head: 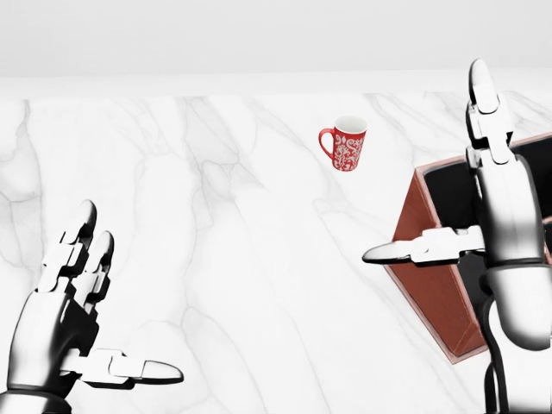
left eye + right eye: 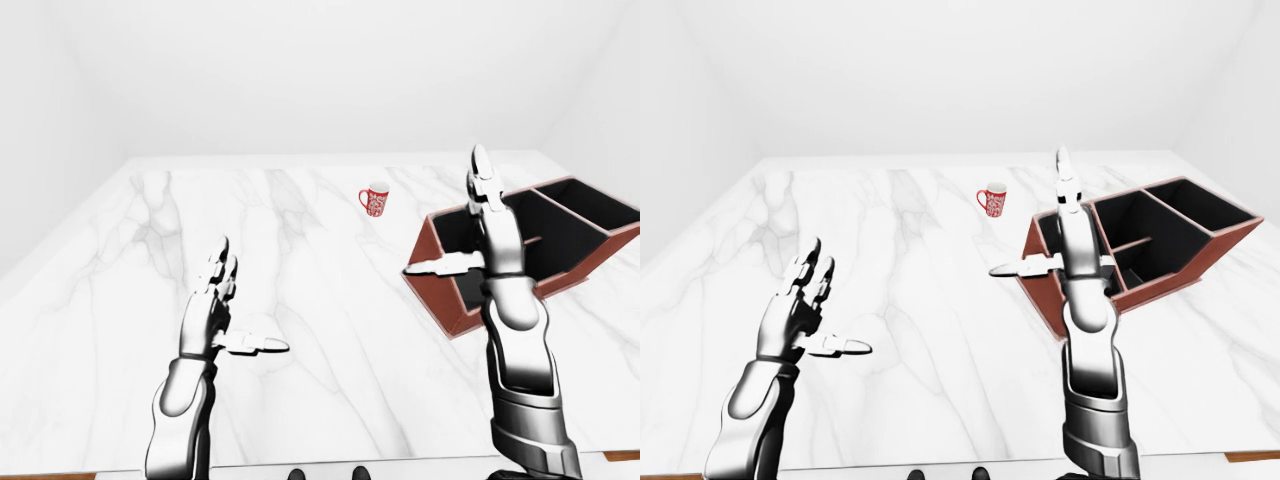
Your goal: Pick up the book and place it in the left compartment of the caddy.
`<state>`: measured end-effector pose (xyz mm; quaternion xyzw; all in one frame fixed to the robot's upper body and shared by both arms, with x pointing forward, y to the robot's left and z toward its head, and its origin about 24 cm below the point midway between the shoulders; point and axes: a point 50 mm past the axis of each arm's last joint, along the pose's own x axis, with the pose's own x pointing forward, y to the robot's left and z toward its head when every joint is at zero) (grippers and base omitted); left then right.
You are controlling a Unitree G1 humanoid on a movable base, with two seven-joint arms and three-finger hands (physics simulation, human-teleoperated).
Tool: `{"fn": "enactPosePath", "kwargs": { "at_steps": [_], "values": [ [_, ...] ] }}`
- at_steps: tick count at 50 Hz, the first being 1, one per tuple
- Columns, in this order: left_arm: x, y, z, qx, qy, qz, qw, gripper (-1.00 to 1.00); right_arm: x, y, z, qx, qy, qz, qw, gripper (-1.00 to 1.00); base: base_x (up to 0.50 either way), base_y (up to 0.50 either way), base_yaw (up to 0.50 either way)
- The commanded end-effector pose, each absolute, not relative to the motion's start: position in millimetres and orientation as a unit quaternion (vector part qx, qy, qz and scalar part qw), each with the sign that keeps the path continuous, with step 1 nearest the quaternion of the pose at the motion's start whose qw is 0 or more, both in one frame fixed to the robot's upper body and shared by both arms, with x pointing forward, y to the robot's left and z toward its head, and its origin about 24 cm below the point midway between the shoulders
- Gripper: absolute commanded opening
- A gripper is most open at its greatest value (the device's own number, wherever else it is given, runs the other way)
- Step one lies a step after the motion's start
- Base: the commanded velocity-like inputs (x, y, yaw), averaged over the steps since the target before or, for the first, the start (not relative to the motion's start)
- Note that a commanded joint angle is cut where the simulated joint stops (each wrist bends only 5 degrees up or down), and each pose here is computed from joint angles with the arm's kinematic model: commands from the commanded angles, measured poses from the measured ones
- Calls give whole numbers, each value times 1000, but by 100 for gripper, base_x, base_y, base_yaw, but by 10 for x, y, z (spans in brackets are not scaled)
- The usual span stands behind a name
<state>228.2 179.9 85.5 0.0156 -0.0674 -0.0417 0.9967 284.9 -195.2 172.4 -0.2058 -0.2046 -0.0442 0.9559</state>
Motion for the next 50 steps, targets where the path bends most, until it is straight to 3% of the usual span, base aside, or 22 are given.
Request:
{"fn": "enactPosePath", "kwargs": {
  "at_steps": [1,16,22,32,50],
  "values": [
    [2156,1792,954,16,-88,-43,995,100,2347,-2162,1362,-121,-157,-61,978,100,0,0,0],
    [1849,1869,1255,6,-153,-50,987,100,1976,-2150,1573,-124,-206,-69,968,100,0,0,0],
    [1547,2025,1564,-15,-230,-28,973,100,1861,-2079,1588,-126,-209,-63,968,100,0,0,0],
    [1316,2112,1719,-9,-272,-11,962,100,1668,-1905,1641,-140,-214,-37,966,100,0,0,0],
    [1261,2143,1746,-23,-291,-10,956,100,1619,-1843,1657,-139,-216,-33,966,100,0,0,0]
  ]
}}
